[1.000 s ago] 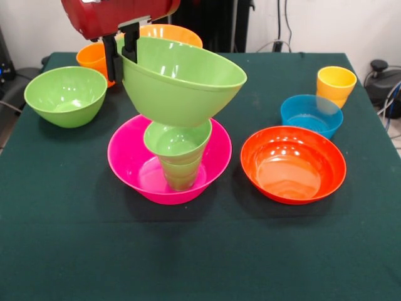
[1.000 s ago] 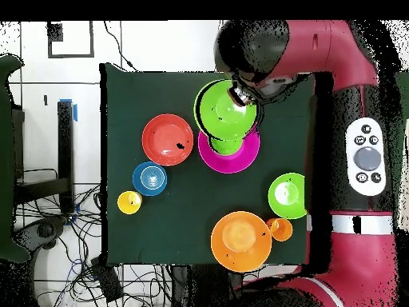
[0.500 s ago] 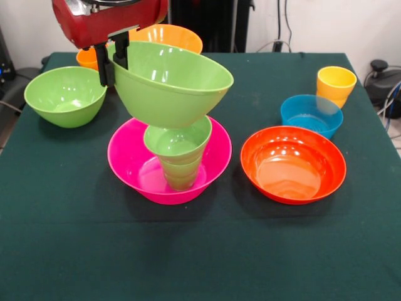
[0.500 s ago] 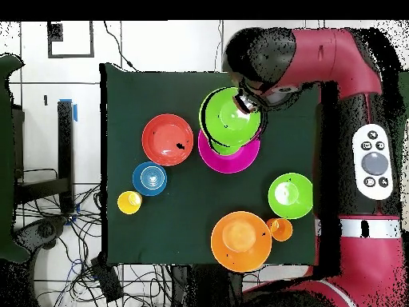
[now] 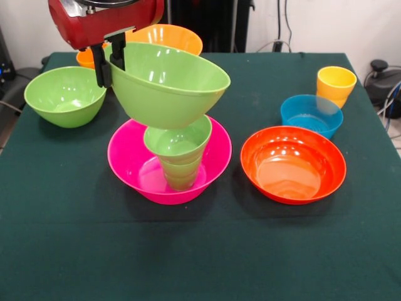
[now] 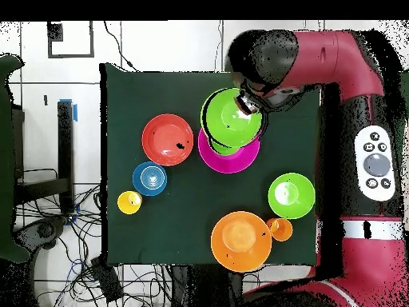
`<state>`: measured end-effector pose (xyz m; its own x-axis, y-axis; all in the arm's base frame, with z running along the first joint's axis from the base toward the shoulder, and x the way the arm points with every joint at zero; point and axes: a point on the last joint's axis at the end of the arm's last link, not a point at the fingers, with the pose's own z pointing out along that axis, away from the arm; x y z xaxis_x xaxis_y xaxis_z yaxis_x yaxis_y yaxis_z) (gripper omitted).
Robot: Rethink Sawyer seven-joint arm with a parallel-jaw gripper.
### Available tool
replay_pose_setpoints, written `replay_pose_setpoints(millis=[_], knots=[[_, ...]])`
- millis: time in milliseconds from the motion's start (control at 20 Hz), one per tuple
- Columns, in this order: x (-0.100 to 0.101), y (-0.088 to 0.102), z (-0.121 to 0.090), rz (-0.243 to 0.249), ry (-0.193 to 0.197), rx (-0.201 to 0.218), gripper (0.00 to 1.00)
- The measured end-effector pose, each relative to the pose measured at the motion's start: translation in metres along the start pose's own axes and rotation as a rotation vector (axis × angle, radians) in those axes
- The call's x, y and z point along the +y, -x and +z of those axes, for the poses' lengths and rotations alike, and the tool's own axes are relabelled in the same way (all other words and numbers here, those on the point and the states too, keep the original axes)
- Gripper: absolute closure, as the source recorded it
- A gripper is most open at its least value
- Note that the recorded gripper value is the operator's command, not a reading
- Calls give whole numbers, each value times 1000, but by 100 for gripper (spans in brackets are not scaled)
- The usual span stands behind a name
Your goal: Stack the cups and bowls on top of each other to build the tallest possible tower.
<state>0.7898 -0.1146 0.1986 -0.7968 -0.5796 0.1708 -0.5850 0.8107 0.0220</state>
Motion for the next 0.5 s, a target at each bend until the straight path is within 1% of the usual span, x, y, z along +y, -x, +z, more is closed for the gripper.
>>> replay_pose_setpoints(millis=[300,500], knots=[[5,-3,0,-10,3,9,100],[5,-5,-2,-11,-3,4,100]])
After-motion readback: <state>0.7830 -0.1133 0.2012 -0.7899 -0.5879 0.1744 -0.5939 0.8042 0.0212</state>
